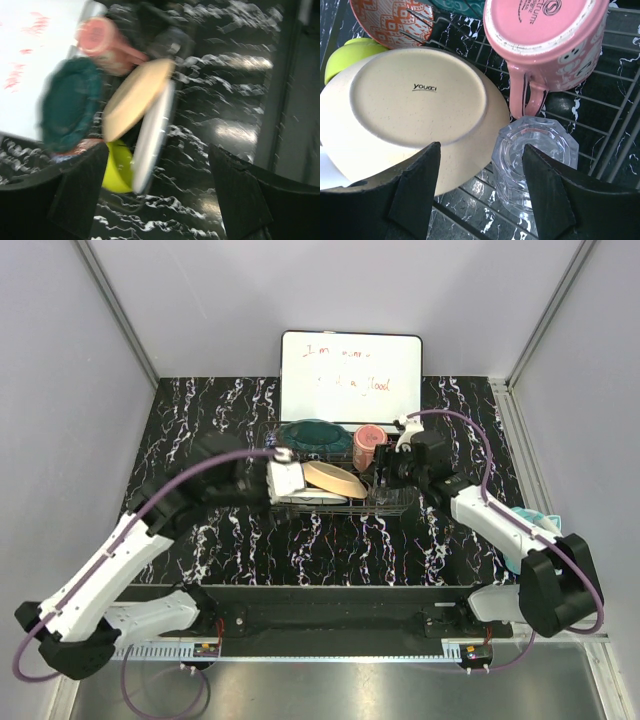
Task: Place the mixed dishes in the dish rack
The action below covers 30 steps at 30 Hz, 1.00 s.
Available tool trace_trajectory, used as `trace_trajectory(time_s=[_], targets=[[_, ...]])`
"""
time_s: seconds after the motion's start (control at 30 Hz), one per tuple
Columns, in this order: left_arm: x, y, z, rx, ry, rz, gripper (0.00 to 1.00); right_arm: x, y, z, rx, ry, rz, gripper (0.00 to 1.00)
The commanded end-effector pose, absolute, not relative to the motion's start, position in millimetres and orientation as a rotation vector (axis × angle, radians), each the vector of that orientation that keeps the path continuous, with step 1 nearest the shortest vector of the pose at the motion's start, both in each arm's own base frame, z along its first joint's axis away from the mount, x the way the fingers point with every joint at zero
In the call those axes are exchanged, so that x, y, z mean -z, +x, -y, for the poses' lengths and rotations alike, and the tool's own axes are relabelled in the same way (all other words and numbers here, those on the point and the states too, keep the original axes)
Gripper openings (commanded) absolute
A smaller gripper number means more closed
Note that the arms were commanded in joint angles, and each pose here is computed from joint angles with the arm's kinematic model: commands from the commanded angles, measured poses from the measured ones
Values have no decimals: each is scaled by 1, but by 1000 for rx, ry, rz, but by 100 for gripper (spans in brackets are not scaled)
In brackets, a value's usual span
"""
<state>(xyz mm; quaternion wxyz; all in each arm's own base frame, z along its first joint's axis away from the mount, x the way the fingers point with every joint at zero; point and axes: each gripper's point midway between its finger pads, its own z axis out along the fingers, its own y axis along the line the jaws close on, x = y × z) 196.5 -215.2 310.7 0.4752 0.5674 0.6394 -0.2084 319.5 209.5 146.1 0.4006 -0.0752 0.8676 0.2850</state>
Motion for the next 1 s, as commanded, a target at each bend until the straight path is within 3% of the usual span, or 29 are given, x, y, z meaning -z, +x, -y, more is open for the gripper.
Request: trace_trajectory(time_s=[0.0, 0.2, 0.23, 0.4, 0.53, 0.7, 0.83, 0.97], targets=[[-264, 175, 212, 389, 1597, -1603, 84, -84, 274, -203, -693, -154, -2512, 74], [-252, 168, 221, 332, 1677, -1720, 86, -81, 266, -199, -687, -135, -2530, 73], [-240, 157, 226, 372, 1712, -1818, 85, -81, 266, -198, -680, -134, -2532, 74], [-198, 116, 235, 426, 1928, -1840, 85, -77, 267, -199, -681, -144, -2555, 73], [-151, 130, 230, 21, 2032, -1671, 89, -77, 266, -200, -684, -144, -2558, 73], [-145, 173, 223, -499, 1958, -1349, 92, -76, 266, -200, -686, -149, -2559, 73], [-156, 163, 242, -529, 1927, -1015, 99, -78, 266, -201, -690, -155, -2554, 74], [-147, 142, 254, -508, 1968, -900, 99, -79, 264, -201, -696, -159, -2552, 73]])
